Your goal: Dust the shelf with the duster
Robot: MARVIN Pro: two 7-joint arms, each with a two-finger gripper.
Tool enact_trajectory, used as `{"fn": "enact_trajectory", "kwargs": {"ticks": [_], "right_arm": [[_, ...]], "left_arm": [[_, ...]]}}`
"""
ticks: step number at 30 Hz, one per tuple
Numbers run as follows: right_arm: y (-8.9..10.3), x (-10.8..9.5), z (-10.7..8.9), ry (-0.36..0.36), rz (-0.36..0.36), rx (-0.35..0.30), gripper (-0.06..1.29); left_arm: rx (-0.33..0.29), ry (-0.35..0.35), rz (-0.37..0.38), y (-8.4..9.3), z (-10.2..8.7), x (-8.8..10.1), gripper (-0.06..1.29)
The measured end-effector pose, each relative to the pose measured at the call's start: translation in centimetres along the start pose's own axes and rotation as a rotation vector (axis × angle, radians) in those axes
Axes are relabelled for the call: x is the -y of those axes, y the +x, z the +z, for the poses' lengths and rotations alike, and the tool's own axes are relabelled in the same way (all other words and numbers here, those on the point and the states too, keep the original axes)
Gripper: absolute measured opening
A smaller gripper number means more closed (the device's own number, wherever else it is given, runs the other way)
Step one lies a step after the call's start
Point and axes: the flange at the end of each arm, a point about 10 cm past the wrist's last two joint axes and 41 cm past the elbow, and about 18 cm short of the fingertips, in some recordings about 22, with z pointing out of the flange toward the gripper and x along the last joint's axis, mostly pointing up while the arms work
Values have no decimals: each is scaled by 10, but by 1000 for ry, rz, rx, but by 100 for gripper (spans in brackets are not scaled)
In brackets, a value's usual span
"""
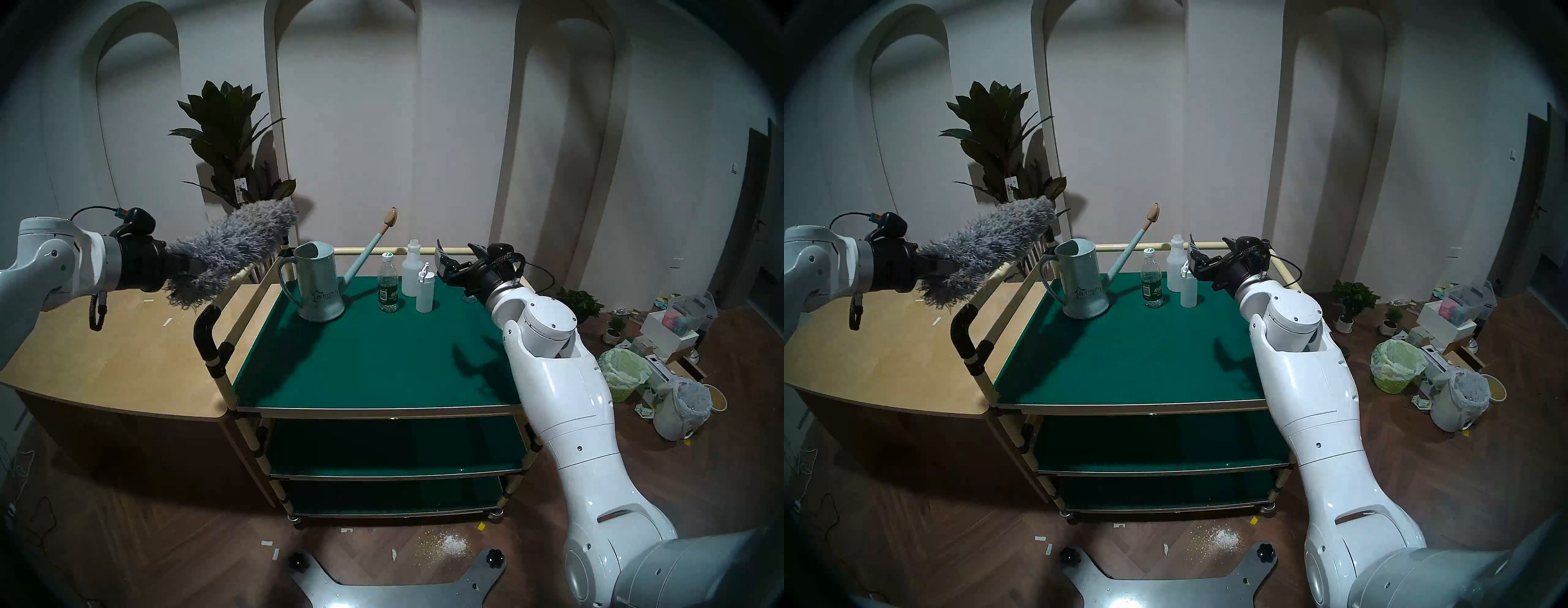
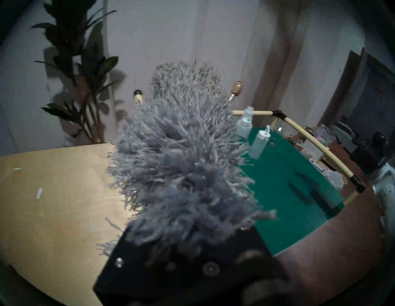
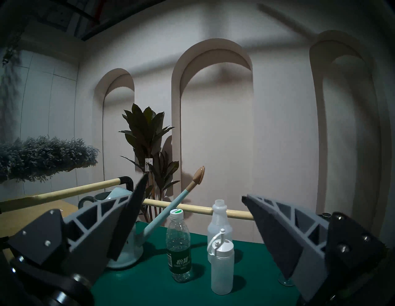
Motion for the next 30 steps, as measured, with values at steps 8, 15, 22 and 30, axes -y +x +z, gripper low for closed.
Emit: {"fn": "enact_trajectory", "kwargs": {"ticks": [8,15,22,30], "right_arm": [[0,20,7,42,-5,0,125],[0,31,10,59,-10,0,125],[1,38,13,59,-20,0,125],[3,44,14,50,-36,-3,125]], "left_arm": [[-8,180,-85,-1,-12,66,-2],[31,302,-169,-25,-18,116,-2],[102,388,-280,-76,-19,159,-2],[155,398,-381,-131,-16,183,-2]]}}
